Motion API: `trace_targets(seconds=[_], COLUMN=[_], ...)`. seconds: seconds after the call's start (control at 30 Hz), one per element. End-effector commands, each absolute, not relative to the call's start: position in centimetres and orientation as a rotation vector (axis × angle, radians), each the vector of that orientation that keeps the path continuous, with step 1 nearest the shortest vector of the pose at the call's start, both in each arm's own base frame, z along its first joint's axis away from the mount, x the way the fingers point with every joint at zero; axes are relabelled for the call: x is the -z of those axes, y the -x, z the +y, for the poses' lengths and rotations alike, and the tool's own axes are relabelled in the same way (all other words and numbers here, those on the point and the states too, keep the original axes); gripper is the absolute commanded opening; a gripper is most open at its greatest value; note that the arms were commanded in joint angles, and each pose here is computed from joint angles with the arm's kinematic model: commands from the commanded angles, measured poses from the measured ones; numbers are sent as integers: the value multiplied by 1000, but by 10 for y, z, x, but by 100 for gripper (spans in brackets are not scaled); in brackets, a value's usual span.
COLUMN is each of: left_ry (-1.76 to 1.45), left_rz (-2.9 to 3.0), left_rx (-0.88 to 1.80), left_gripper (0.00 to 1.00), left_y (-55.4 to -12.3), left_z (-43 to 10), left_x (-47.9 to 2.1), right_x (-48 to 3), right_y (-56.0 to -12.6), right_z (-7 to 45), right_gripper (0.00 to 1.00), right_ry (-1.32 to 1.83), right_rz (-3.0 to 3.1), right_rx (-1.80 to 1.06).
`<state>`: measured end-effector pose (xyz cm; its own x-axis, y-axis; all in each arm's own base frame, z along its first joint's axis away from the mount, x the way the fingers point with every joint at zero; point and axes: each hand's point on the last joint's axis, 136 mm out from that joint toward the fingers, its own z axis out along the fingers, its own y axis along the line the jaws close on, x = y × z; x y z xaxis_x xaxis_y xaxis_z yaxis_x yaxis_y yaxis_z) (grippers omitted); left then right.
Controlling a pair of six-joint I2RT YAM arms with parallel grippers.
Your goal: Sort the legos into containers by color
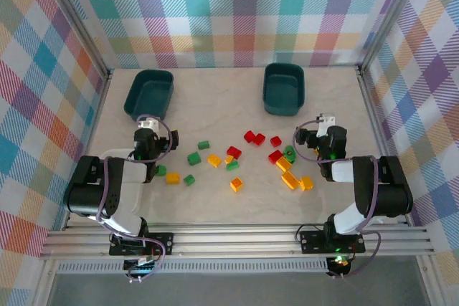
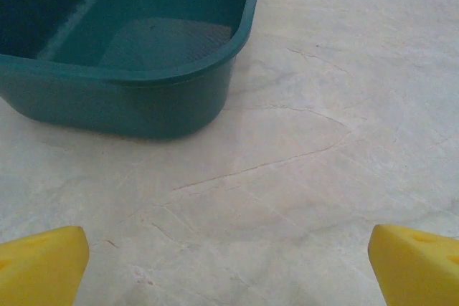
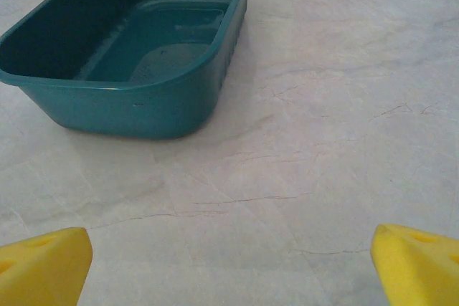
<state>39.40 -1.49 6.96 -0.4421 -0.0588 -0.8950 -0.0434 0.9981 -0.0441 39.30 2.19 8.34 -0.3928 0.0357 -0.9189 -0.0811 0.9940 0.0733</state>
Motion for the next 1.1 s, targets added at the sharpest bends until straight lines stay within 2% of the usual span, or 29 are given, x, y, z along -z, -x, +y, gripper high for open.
trace_targets(seconds=[0.0, 1.07], left_ry=[61, 66], left_rz=[1995, 1988], left_rx=[28, 33], left_gripper=[100, 100], left_y=[-399, -399], left_z=[-16, -14], left_x=[-79, -81], right_x=[-92, -92], right_y=[-397, -399], right_z=[24, 24], right_gripper=[100, 100], right_ry=[54, 53], right_rz=[1946, 1954], right_rx=[-138, -150])
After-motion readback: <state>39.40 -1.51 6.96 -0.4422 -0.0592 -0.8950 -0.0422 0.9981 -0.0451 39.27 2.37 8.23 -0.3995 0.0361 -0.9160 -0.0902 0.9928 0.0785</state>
